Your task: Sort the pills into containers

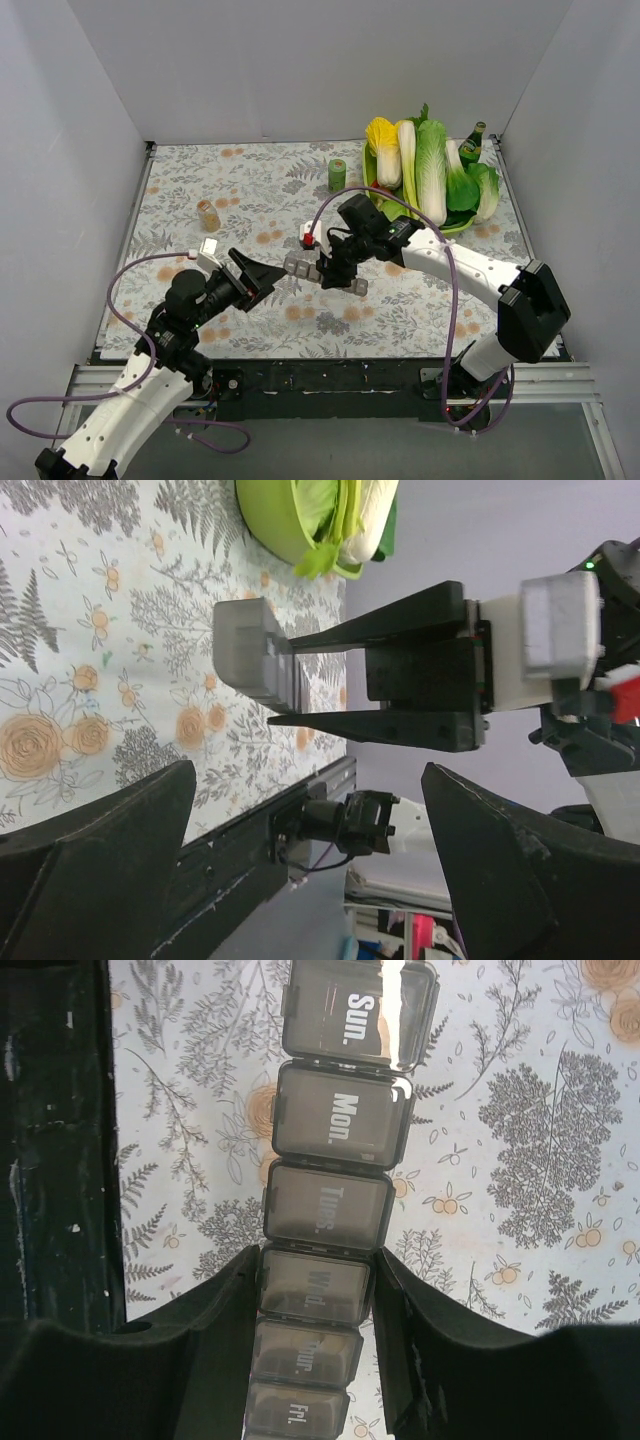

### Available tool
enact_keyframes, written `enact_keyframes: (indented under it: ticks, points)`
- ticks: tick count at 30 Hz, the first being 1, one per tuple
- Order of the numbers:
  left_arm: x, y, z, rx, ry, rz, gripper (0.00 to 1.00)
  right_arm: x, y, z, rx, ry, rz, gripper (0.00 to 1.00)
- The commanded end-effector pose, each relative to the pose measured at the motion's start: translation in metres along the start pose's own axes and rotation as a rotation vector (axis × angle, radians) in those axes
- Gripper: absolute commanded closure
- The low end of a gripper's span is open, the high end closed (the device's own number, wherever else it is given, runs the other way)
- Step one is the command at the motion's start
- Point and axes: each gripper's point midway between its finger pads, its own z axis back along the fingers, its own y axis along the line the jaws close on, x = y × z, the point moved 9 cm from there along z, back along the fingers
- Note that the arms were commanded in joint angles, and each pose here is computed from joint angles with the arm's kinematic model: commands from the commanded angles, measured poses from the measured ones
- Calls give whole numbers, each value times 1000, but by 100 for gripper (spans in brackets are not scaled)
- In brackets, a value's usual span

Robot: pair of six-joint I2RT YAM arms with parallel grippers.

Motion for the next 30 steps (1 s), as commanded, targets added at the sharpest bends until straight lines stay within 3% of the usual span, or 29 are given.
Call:
enact_keyframes:
  ticks: [1,17,30]
  points:
    - [-8,-5,-4,-109,110,42,3,15,10,11,54,-107,83,78]
    - [-12,7,-19,-99,158,77,10,20,25,11,138,-121,108,79]
    - [-10,16,-33,-20,161,57,28,20,32,3,176,-106,130,79]
